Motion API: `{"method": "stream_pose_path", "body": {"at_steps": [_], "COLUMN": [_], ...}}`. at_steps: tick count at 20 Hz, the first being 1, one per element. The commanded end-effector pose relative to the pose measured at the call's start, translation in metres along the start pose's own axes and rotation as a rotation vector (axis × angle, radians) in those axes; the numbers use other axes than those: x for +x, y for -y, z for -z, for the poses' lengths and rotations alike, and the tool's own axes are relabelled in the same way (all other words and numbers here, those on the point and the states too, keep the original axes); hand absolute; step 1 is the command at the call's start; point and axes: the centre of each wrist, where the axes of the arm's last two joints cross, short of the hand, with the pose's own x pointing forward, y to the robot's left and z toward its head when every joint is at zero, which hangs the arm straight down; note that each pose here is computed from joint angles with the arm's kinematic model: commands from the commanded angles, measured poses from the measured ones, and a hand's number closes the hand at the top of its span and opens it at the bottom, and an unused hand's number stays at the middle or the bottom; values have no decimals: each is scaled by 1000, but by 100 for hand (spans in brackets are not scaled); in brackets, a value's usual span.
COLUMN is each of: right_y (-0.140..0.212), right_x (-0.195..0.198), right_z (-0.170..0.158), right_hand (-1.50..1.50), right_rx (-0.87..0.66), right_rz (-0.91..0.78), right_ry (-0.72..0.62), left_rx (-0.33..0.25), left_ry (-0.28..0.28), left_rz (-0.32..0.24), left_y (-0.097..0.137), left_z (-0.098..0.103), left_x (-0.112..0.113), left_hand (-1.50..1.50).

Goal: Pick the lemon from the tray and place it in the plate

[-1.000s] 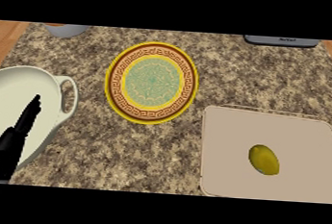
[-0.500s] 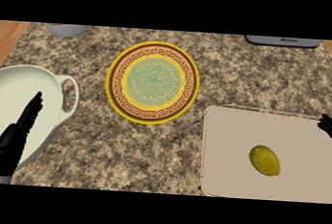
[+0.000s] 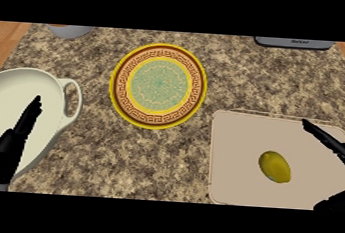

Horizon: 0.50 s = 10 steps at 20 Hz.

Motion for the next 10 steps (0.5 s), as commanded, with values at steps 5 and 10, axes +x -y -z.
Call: {"method": "stream_pose_path", "body": {"at_steps": [5,10], "right_y": [-36,-31], "right_x": [-5,-20], "right_z": [30,31], "right_hand": [-150,-150], "right_rx": [159,175], "right_rz": [9,-14], "right_ry": [60,30], "left_rx": [10,-11], "left_ry": [7,-2], "left_rz": [12,-10], "left_y": [-2,2], "left_z": [-3,-1], "left_x": [10,19], "left_hand": [0,0]}}
